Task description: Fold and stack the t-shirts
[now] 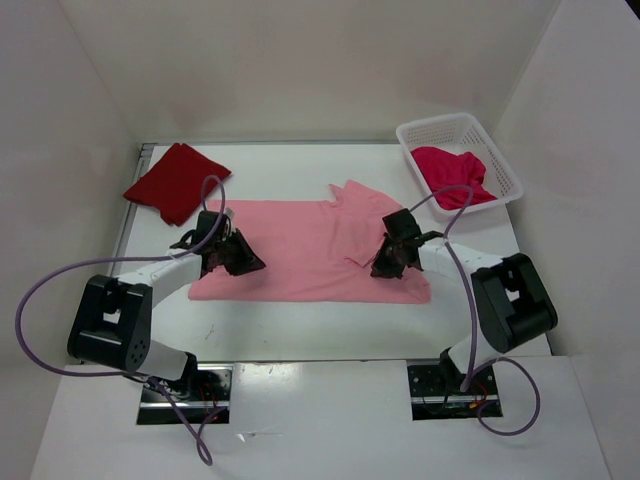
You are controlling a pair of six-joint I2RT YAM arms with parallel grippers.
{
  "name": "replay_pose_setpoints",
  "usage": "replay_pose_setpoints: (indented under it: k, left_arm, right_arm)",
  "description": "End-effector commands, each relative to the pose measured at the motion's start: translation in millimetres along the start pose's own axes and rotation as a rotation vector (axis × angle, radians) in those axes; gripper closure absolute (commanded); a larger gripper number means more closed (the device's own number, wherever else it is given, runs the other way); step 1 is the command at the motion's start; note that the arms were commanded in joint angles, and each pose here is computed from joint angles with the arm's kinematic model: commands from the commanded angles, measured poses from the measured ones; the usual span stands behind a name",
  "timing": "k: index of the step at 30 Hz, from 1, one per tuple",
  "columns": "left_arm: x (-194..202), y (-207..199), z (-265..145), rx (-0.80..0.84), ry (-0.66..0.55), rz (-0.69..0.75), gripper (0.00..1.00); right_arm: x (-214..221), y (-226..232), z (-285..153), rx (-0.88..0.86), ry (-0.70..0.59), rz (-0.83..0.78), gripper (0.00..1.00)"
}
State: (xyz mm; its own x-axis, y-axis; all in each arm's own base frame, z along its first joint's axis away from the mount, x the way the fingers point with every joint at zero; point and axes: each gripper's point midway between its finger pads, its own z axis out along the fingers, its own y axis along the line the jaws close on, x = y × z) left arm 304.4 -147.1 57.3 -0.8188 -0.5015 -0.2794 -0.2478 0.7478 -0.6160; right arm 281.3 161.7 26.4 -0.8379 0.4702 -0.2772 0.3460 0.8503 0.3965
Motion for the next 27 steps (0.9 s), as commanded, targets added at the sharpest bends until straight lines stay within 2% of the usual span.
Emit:
replay_pose_setpoints:
  k: [1,5,7,10,18,23,27]
  left_arm:
    - [-6,-8,1,0.037,-0.030,0.042,0.83]
    - [-2,1,2,0.011,-0.029,0.035,0.82]
    - [8,11,4,-0.009,-0.008,0.025,0.82]
    - [3,12,-1,-0.017,-0.049,0.033,0.81]
    - [10,22,-3,-0.045,-0.048,0.026,0.78]
    - [8,19,-6,-0.043,-0.050,0.027,0.78]
    - [-3,19,-13,-0.045,-0.075,0.009,0.77]
  right_arm:
    - [-30,19,8,-0.020,-0.085,-0.043,1.00]
    - [-31,22,22,-0.011,-0.063,-0.052,1.00]
    - [-38,30,22,-0.028,-0.078,-0.052,1.00]
    - [-42,34,21,-0.037,-0.086,-0.053,1.00]
    - [-57,46,23,-0.042,-0.117,-0.062,1.00]
    - [-87,80,32,-0.089,-0.162,-0.085,1.00]
    - [-100,95,45,-0.090,-0.151,-0.104,1.00]
